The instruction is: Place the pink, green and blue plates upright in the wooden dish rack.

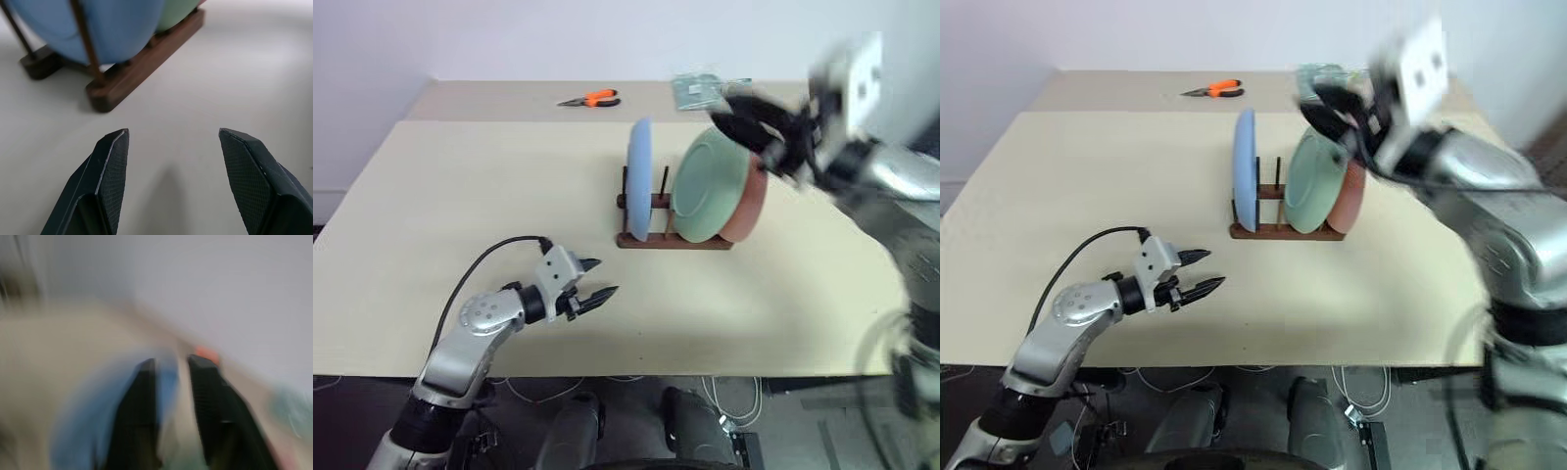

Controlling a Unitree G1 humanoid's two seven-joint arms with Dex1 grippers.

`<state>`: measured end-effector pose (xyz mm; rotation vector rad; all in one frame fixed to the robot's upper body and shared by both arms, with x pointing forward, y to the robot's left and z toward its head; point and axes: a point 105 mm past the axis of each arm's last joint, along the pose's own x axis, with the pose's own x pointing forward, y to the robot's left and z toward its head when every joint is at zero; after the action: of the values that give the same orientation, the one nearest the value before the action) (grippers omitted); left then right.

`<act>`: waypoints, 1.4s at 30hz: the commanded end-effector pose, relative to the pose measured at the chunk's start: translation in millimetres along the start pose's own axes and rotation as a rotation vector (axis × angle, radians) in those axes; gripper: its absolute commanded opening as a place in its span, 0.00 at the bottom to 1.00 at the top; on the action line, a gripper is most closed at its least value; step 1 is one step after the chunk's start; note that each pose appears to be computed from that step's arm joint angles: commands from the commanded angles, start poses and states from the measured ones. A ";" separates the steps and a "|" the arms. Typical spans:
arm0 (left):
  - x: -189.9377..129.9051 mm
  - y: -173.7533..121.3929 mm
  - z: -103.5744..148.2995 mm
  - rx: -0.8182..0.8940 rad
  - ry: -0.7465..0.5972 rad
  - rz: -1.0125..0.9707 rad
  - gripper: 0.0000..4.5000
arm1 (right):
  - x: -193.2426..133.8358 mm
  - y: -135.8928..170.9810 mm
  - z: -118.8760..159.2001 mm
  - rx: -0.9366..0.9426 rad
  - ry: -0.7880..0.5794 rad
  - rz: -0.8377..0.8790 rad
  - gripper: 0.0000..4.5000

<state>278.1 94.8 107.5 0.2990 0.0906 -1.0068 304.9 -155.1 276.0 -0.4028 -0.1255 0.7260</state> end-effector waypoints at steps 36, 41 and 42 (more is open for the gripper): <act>12.5 -19.8 41.7 0.016 -0.120 -0.136 0.66 | -9.4 24.1 -30.2 -0.336 0.184 0.089 0.01; 3.3 -0.9 30.9 0.015 -0.077 -0.065 0.66 | -61.9 -0.1 -29.2 -0.132 0.177 0.046 0.01; -0.1 4.9 28.0 0.014 -0.066 -0.044 0.66 | -71.9 1.6 -31.4 -0.086 0.176 0.060 0.01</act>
<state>274.5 77.7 126.9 0.2504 0.0636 -1.1065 271.7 -206.7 236.3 -0.5843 0.0489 0.7129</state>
